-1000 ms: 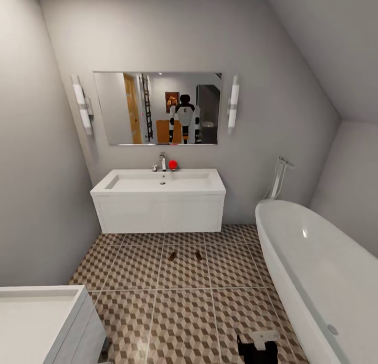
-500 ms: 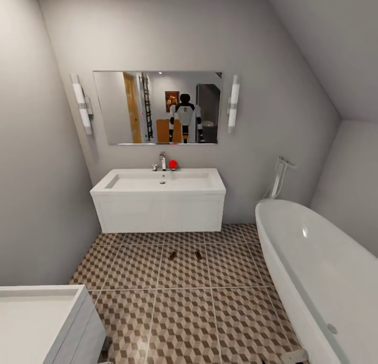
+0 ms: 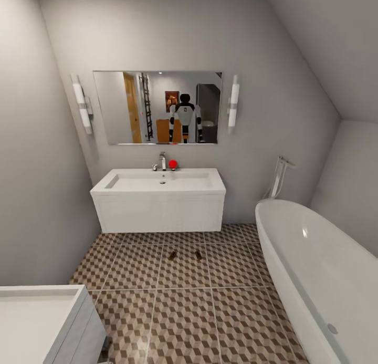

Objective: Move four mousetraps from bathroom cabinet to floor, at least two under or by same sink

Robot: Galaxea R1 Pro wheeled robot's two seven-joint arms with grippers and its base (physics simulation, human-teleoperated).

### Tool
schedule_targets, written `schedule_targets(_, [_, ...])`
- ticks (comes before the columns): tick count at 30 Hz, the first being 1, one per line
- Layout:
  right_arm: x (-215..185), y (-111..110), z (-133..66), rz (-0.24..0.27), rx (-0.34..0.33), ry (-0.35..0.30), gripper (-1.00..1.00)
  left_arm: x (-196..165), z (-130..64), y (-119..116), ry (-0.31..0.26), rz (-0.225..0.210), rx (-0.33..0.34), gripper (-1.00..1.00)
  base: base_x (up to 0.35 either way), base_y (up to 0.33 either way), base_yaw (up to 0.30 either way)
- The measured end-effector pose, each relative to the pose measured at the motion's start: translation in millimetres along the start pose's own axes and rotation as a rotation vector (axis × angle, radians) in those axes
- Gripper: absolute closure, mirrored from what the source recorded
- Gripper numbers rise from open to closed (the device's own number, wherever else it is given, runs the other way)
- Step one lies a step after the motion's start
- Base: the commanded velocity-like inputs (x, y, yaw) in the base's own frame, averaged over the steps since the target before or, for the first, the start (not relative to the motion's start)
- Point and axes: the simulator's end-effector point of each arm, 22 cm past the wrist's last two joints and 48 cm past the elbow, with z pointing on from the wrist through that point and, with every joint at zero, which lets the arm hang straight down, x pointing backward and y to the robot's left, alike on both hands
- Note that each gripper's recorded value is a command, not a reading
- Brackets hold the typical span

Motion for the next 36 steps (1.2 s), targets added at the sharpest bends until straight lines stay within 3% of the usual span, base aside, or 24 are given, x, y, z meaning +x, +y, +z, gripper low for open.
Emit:
schedule_targets(8, [-6.7,6.2,2.9,0.026,0.06,-0.016,-1.0,0.3,0.0,1.0,0.0,0.0,-0.002,-1.0,0.0,0.0,0.0])
schedule_targets(36, [-13.8,7.4,4.4,0.031,0.066,-0.035,-1.0,-1.0,0.1,6.1,-0.003,0.007,-0.006,-1.0,0.0,0.0,0.0])
